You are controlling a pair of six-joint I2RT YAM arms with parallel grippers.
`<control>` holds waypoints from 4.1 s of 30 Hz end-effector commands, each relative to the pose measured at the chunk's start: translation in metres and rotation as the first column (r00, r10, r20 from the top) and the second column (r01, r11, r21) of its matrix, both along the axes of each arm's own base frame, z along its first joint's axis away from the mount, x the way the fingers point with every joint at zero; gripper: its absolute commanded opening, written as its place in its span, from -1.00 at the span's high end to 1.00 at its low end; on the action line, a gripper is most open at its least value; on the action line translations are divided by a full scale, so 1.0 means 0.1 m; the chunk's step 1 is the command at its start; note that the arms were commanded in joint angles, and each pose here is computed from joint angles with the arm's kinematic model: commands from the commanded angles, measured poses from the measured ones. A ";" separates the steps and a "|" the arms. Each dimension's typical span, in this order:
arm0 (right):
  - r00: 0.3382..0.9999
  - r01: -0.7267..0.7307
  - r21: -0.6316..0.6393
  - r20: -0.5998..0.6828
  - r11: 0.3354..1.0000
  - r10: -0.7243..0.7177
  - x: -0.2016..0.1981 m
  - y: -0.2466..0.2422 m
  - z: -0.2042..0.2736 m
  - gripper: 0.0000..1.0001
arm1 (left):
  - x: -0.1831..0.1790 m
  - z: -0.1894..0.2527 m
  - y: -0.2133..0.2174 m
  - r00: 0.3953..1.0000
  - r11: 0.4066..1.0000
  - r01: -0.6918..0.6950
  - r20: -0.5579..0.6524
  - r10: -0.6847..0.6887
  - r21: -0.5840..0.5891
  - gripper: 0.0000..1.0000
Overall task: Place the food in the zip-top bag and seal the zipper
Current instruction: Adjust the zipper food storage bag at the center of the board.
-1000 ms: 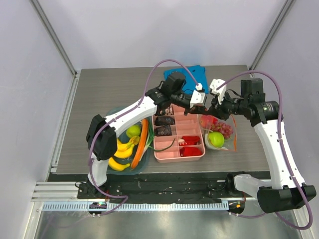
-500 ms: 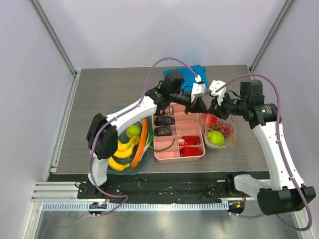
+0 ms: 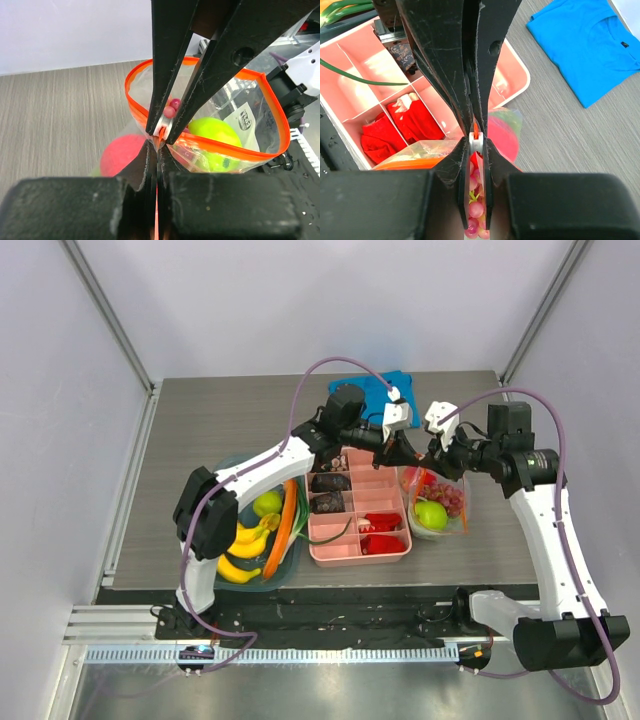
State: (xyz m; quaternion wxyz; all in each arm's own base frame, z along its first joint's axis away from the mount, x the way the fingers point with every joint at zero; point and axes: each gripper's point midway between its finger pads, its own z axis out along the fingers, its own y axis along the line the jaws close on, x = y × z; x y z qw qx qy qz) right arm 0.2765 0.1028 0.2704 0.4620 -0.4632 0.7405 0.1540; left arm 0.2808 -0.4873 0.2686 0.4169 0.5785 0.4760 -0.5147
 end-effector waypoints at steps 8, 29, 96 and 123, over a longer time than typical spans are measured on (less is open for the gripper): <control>0.990 0.098 -0.033 -0.095 0.995 -0.101 -0.02 -0.19 -0.06 0.64 | 0.27 0.76 0.21 0.993 0.983 -0.069 0.082 0.084 -0.173 1.00; 0.997 0.061 0.154 0.035 0.986 -0.067 0.14 0.04 0.60 -0.17 | 0.24 0.70 0.18 0.998 0.986 -0.057 0.003 0.058 -0.157 1.00; 0.935 -0.129 -0.041 0.329 0.991 0.135 0.28 0.18 0.19 0.89 | 0.44 0.81 0.24 0.993 0.975 -0.106 -0.076 0.092 -0.195 1.00; 0.956 -0.075 -0.095 0.276 0.993 0.099 0.23 0.00 0.03 0.93 | 0.40 0.95 0.34 0.993 0.969 -0.101 -0.076 0.086 -0.223 1.00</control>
